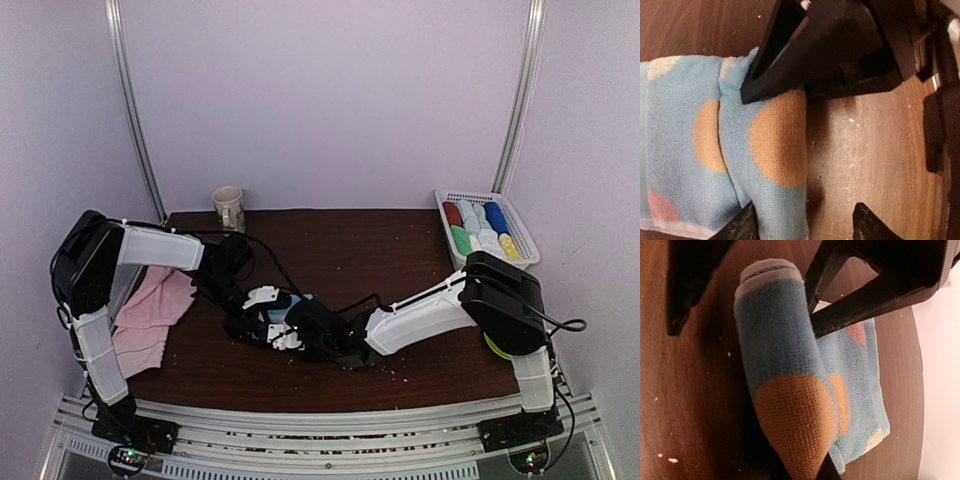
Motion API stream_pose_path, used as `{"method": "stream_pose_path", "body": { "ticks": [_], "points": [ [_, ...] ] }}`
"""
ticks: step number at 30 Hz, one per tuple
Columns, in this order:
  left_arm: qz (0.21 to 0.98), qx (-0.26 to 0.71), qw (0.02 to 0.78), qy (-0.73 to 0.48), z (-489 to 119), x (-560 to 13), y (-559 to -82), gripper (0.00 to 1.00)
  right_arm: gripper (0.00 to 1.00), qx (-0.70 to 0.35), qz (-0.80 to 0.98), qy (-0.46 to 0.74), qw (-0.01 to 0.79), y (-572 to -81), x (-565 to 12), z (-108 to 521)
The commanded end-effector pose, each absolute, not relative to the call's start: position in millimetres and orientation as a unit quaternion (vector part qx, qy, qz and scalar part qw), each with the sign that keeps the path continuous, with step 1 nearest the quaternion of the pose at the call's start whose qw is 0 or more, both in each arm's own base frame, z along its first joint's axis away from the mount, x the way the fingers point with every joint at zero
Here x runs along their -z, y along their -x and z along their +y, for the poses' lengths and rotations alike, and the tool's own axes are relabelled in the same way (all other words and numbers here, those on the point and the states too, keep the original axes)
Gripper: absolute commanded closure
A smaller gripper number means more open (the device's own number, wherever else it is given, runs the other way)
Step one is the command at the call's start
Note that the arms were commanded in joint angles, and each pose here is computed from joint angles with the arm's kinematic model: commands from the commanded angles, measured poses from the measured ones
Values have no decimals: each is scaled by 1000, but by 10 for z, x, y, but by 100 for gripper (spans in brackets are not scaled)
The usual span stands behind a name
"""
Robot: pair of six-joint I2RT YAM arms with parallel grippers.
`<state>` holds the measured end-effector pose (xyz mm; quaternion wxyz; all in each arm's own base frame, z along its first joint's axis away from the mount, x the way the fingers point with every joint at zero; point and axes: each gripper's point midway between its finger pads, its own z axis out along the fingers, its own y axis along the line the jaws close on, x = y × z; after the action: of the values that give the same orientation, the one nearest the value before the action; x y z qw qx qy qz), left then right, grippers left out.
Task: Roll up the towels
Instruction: Roll the towel at the center of the board.
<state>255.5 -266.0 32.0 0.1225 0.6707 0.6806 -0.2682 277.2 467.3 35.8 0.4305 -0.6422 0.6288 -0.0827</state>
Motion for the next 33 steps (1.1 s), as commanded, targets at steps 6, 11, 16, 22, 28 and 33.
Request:
{"method": "stream_pose_path", "body": {
  "ticks": [6, 11, 16, 22, 28, 33],
  "points": [
    [678, 150, 237, -679, -2416, -491, -2782, 14, 100, -33, 681, 666, 302, -2418, 93, 4602],
    [678, 120, 283, -668, -2371, -530, -2872, 2, 100, -88, 700, 653, 274, -2375, 8, 4661],
    [661, 103, 339, -661, -2377, -684, -2912, 2, 100, -141, 709, 646, 245, -2334, -30, 4680],
    [600, 89, 440, -662, -2417, -1070, -2837, 4, 100, -176, 737, 623, 193, -2383, 52, 4626],
    [527, 107, 475, -696, -2402, -1147, -2459, 7, 100, -194, 758, 603, 157, -2434, 79, 4648],
    [509, 95, 471, -714, -2357, -1007, -2333, 12, 100, -205, 761, 603, 124, -2381, 134, 4629]
  ]
}}
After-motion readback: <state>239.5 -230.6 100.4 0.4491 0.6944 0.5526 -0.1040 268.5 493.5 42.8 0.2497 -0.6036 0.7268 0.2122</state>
